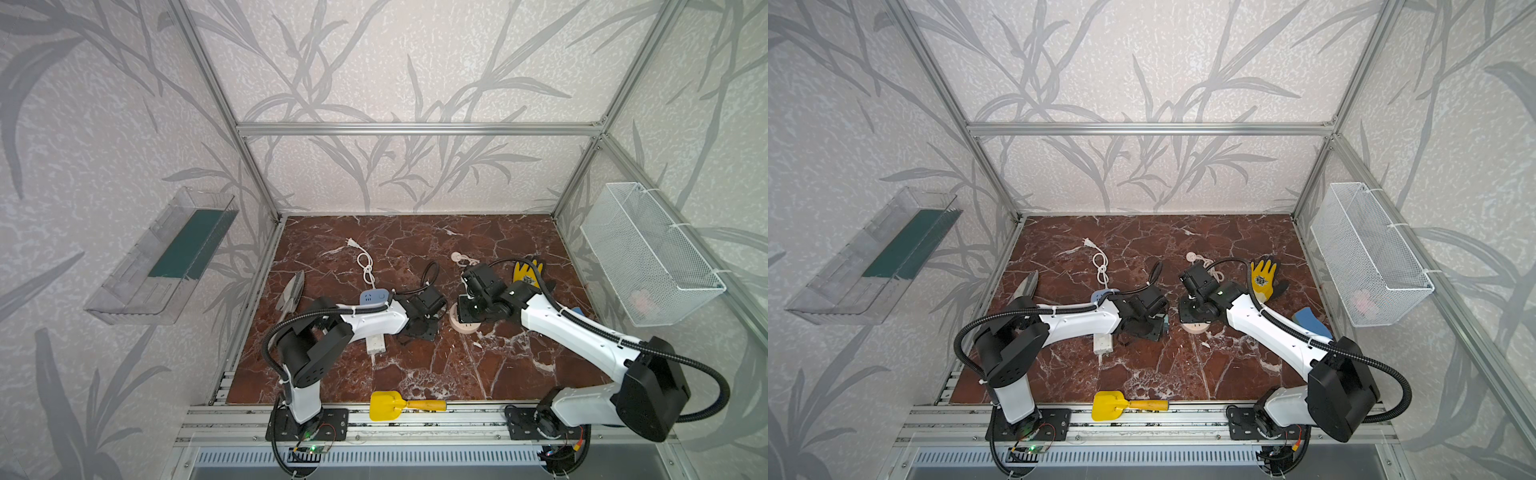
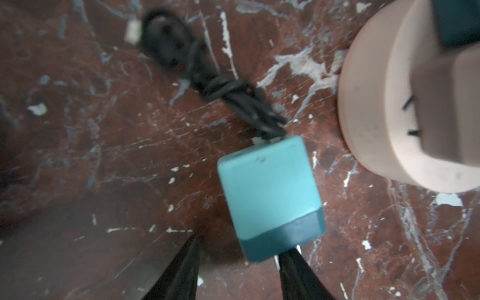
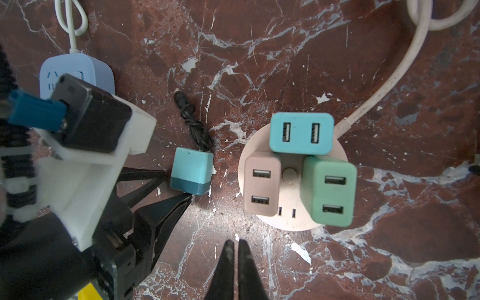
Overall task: Insert plugs into power strip
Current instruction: Move the plug to the center of the table, then pick up the plug from the center of the table.
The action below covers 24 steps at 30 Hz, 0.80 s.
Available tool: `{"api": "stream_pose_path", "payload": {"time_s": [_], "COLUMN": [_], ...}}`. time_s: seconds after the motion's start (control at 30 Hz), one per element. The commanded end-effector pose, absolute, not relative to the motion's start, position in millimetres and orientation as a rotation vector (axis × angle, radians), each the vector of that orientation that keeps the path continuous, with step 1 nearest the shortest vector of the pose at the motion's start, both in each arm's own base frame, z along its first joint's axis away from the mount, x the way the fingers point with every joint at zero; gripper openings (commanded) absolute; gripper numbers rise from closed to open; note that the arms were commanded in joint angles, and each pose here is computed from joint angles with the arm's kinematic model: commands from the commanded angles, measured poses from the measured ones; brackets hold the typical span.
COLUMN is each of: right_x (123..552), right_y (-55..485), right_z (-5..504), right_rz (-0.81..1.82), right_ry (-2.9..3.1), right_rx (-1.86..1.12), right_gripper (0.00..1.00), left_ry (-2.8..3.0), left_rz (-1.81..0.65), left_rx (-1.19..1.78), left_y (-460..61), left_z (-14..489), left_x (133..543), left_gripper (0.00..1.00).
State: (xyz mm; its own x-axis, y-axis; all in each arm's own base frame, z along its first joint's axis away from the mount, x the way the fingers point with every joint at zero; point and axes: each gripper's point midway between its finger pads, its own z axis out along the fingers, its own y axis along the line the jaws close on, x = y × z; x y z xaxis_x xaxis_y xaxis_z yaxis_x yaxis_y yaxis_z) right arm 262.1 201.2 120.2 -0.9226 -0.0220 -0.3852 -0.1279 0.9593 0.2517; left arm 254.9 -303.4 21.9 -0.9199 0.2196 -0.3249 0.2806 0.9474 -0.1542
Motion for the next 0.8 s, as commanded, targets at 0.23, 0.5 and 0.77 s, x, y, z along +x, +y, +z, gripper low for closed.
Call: {"api": "stream_pose_path", "payload": {"time_s": [0.23, 0.5, 0.77], "right_x": [263, 264, 266], "right_y": [203, 201, 202], "right_z": [125, 125, 129], "right_rz": [0.41, 0.402, 0.413], "right_ry": [2.706, 2.702, 2.688], "right_rx": [-0.111, -0.105, -0.099], "right_gripper": [0.09, 0.09, 0.09], "left_ry": [2.704, 2.575, 2.582], "left_rz": [-0.169, -0.433, -0.453], "left_rx": [0.408, 0.518, 0.542], "left_y": [-284, -314, -323], "left_z": [50, 77, 67], "left_x": [266, 262, 264], "left_gripper": [0.54, 0.63, 0.6]}}
